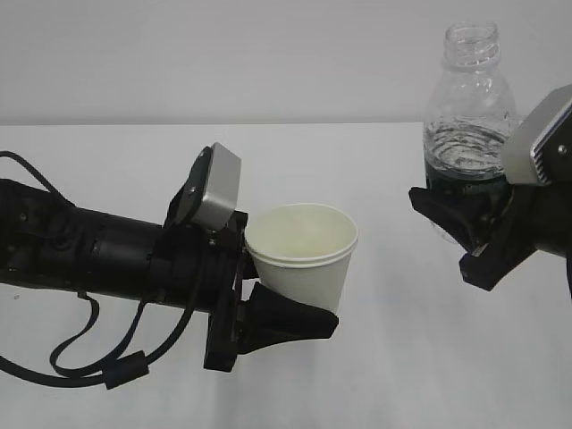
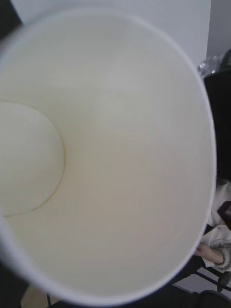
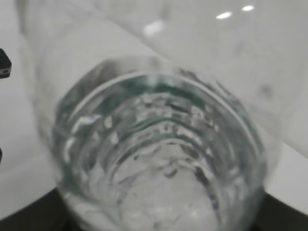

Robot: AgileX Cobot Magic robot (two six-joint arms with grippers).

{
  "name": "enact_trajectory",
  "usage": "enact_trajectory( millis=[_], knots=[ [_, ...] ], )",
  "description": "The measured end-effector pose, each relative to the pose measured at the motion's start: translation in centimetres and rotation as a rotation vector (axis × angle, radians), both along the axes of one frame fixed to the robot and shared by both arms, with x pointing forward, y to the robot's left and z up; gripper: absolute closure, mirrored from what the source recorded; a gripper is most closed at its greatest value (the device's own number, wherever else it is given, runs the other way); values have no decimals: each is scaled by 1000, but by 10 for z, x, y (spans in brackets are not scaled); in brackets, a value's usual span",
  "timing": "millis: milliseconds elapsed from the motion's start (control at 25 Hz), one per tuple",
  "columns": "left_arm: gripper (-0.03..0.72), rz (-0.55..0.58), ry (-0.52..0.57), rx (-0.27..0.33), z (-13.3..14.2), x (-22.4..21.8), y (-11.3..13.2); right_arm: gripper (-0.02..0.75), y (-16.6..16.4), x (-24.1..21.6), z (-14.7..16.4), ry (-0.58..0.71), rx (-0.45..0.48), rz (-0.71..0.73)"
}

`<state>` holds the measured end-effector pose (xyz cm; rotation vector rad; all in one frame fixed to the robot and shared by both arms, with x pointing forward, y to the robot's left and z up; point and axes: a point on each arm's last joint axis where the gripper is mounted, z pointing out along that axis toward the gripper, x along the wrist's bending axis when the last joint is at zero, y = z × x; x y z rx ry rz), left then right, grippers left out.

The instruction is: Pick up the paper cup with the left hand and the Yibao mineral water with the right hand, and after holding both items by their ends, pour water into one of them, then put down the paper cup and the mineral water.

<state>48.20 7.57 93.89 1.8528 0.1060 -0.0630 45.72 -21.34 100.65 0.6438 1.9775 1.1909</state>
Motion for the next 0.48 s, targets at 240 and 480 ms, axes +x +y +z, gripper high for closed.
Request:
enact_trajectory(
  millis=[240, 480],
  knots=[
    [232, -9, 3, -14, 1, -1, 0, 303, 0, -1, -1, -1, -31, 15],
    [232, -9, 3, -16, 1, -1, 0, 303, 0, -1, -3, -5, -82, 30]
  ],
)
